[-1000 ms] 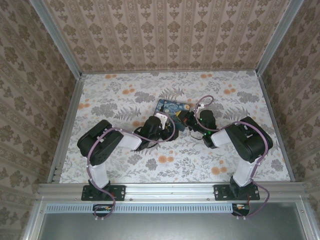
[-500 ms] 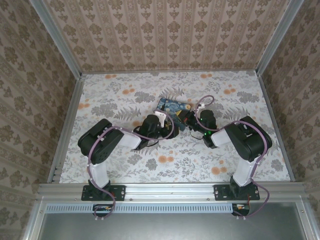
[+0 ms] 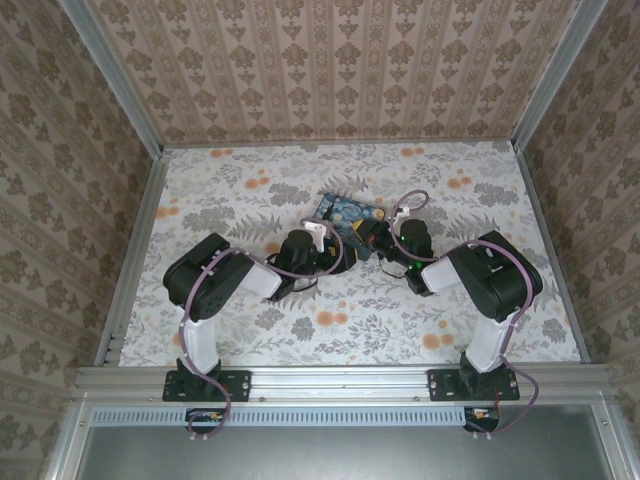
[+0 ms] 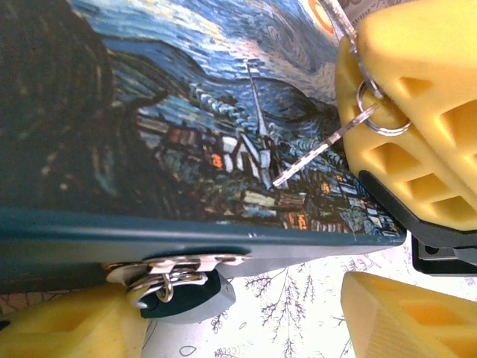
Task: Unlock the padlock with the key
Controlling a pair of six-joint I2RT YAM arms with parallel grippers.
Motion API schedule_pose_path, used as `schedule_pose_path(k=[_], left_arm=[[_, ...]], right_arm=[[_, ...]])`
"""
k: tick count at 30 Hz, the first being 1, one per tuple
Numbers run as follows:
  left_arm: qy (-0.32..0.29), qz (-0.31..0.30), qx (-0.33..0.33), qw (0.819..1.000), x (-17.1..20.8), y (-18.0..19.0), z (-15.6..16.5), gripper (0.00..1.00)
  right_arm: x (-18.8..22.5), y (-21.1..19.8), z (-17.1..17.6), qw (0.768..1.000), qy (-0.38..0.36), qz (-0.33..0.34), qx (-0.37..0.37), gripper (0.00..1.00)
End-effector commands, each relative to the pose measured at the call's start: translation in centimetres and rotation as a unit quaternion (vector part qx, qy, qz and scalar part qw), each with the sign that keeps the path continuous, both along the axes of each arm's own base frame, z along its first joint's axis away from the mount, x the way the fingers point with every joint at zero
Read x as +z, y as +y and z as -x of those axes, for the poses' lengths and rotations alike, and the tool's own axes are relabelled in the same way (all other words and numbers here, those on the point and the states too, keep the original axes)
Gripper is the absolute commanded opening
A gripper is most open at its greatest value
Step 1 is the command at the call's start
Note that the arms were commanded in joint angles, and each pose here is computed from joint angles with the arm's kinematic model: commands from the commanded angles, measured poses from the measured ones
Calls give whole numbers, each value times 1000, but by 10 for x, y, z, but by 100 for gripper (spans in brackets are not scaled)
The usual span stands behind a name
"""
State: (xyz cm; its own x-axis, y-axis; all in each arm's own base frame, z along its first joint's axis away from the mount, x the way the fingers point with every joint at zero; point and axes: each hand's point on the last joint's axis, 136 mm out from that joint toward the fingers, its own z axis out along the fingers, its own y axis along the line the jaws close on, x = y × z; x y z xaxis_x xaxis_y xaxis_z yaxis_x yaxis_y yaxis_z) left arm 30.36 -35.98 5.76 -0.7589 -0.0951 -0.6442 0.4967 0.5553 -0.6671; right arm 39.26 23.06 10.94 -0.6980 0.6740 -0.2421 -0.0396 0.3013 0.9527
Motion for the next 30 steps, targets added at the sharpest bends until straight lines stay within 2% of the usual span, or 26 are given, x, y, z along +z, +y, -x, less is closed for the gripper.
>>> schedule_pose_path(k=[1,10,16,19,30], left_arm=[[5,21,-10,1000,1,-5,2,69],[0,81,5,997,31,-2,5,64],[14,81,14,997,20,-3,1,64],[24,102,28,994,16,0,-1,63],[23,139,44,989,34,2,2,61]], right_arm=[[-9,0,-3,1000,12,2,-1,0],[-13,0,-3,1000,14,-3,-3,0],[-15,0,-2,1000,15,-2,-5,0],[-15,-1,-2,1000,16,-2,-6,0],[-16,-1,-2,1000,16,-4,-6,0]])
